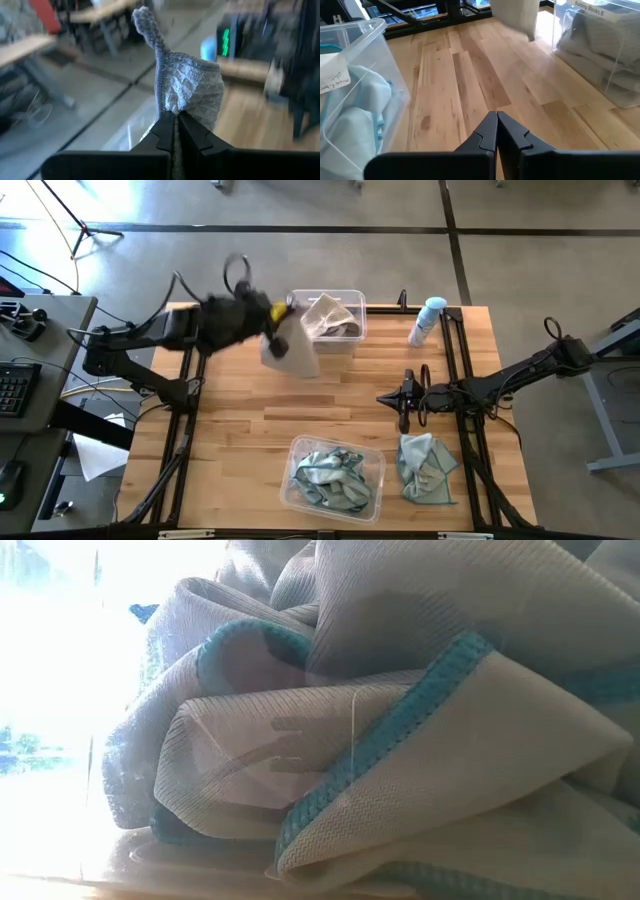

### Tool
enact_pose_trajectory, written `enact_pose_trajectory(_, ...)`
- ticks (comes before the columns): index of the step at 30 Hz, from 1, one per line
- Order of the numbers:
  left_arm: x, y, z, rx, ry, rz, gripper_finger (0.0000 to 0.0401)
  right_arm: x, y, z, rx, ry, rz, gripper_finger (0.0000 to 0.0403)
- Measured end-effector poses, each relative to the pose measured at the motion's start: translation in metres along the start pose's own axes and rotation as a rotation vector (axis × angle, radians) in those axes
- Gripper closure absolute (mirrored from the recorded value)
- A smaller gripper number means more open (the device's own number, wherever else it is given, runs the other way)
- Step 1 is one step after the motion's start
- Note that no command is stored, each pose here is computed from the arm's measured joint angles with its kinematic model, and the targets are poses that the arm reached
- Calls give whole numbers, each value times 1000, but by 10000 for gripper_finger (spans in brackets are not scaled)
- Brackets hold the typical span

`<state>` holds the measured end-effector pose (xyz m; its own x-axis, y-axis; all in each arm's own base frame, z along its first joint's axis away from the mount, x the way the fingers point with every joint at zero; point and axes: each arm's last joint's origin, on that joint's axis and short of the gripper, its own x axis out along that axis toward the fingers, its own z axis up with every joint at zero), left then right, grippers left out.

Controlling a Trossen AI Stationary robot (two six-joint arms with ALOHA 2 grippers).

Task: Sort microfiber towel by color & place in baskets
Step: Put the white towel into the top transparent bin

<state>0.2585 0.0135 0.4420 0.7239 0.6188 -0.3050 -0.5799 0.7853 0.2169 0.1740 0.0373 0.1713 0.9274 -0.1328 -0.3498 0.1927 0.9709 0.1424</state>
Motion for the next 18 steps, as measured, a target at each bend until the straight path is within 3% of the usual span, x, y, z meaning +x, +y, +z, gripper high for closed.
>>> enact_pose_trajectory(7,21,49,35,-112,-237,-40,401,0,0,0,0,0,-1,402)
enact_pose_trajectory(15,43,90,56,-195,-463,-24,401,0,0,0,-19,0,-1,402)
enact_pose_trajectory(18,60,98,56,-207,-481,-44,401,0,0,0,-19,0,-2,402)
